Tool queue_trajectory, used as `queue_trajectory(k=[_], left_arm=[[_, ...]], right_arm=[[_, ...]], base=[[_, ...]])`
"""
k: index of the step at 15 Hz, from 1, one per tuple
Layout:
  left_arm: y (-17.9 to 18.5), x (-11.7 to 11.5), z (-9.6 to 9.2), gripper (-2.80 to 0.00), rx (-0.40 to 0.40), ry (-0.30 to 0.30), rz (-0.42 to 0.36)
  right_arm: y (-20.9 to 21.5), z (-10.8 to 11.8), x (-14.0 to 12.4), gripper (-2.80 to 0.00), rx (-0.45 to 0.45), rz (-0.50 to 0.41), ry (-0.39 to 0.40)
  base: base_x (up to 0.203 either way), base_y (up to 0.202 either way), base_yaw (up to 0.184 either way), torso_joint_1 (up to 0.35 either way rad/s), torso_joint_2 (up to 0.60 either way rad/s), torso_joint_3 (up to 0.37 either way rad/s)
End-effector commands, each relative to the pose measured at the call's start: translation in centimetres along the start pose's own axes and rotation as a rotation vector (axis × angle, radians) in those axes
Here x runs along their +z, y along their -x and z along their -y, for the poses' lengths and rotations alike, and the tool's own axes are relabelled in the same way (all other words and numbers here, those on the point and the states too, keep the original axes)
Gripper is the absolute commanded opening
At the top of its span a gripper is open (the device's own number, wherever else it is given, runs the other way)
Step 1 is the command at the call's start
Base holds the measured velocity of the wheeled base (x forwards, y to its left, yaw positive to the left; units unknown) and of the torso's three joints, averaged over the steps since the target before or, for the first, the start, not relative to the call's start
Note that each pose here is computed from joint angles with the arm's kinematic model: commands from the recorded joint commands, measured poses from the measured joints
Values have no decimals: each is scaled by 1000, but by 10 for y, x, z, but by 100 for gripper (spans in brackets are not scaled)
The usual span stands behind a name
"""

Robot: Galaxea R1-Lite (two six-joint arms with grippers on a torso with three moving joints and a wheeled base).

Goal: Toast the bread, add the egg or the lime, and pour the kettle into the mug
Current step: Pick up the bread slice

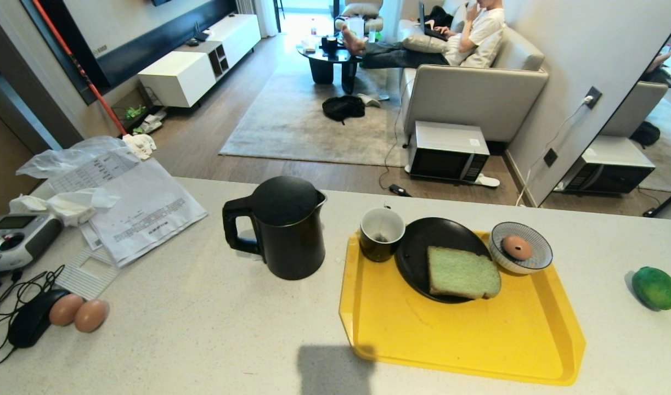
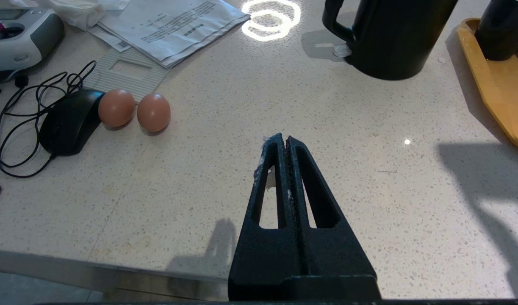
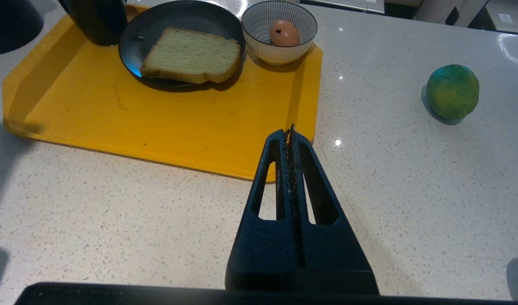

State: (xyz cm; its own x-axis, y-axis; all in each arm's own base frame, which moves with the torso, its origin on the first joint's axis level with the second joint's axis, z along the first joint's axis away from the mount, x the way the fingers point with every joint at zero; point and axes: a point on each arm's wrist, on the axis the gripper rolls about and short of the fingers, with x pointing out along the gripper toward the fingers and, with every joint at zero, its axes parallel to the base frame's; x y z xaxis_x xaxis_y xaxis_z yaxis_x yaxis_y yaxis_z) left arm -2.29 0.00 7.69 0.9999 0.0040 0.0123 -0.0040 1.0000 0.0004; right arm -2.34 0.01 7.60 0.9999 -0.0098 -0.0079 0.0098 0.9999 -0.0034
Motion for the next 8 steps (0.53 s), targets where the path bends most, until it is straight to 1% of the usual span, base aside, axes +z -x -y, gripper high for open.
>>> queue_trajectory(k=[1, 8], left_arm=[[0, 0, 0, -280, 1, 0, 1], [0, 0, 0, -280, 1, 0, 1]], right_arm=[[0, 0, 0, -280, -1, 0, -2], [0, 0, 0, -280, 1, -2, 0]], base=[[0, 0, 0, 0, 0, 0], [0, 0, 0, 0, 0, 0]])
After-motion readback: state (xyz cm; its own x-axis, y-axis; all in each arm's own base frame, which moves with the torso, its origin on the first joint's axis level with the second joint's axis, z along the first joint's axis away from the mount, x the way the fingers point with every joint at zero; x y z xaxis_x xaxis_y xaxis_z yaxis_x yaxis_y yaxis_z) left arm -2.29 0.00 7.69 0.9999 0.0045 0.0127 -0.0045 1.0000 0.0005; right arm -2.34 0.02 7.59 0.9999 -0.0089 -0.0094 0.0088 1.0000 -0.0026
